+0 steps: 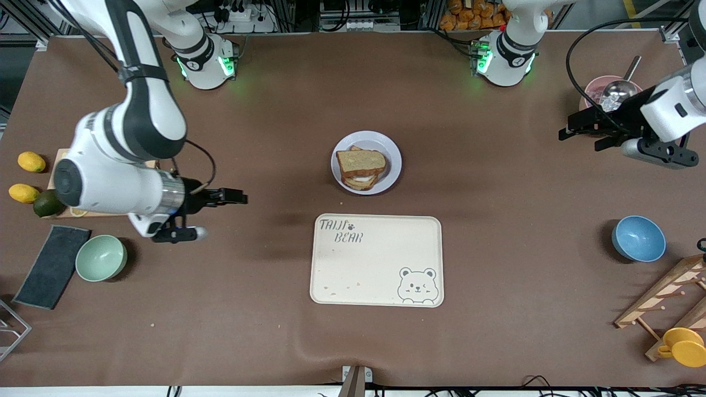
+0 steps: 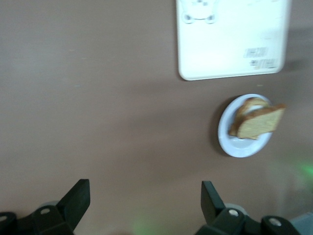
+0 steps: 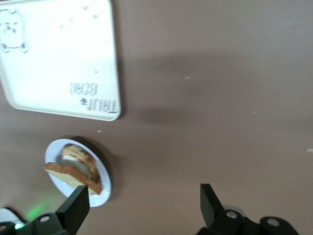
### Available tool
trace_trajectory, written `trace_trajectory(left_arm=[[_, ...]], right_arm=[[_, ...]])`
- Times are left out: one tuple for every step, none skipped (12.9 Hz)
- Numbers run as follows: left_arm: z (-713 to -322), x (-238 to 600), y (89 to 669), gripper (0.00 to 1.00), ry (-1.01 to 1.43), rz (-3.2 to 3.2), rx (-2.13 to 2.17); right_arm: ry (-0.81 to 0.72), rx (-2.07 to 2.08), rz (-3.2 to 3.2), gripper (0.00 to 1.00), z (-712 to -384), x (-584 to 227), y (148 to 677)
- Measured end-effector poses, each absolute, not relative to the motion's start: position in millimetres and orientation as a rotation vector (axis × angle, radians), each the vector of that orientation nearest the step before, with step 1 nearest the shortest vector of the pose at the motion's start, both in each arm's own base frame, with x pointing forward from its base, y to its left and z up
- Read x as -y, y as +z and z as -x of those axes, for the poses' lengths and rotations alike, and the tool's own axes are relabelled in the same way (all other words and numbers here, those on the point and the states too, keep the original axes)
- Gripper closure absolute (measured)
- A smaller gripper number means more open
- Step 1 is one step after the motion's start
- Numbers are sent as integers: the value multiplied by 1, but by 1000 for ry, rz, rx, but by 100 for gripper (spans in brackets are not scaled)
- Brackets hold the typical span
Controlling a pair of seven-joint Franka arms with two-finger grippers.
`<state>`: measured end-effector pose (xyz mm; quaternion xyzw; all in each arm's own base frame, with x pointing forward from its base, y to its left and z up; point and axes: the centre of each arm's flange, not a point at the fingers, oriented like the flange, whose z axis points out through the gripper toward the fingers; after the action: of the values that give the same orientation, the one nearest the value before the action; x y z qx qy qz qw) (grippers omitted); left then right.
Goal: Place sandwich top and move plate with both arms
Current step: 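Withdraw the right gripper while the left gripper reaches toward the plate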
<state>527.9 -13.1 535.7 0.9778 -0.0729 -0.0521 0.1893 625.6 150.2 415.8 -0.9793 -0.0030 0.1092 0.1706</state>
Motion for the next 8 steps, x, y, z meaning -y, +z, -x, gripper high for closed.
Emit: trace_trajectory(left_arm=[[-529,3,513,0,-158,-2696,221],[-531,-1,489,0,-186,-2655,240],[-535,1,464,0,-220,-2616,260],[-539,3,441,0,-254,-2572,286],[-544,6,416,0,-282,-2517,314],[-548,9,391,0,-305,-2464,336],[-551,12,369,0,-326,-2428,348],[-555,19,350,0,-338,-2405,352]], right_arm=[[298,41,2804,0,-631,-132,424],[298,69,2820,0,-634,-114,432],[301,76,2830,0,-636,-99,439],[302,67,2839,0,-638,-85,443],[297,55,2848,0,-640,-70,445],[287,62,2851,0,-642,-53,445],[279,80,2863,0,-643,-39,446],[275,83,2886,0,-643,-24,447]])
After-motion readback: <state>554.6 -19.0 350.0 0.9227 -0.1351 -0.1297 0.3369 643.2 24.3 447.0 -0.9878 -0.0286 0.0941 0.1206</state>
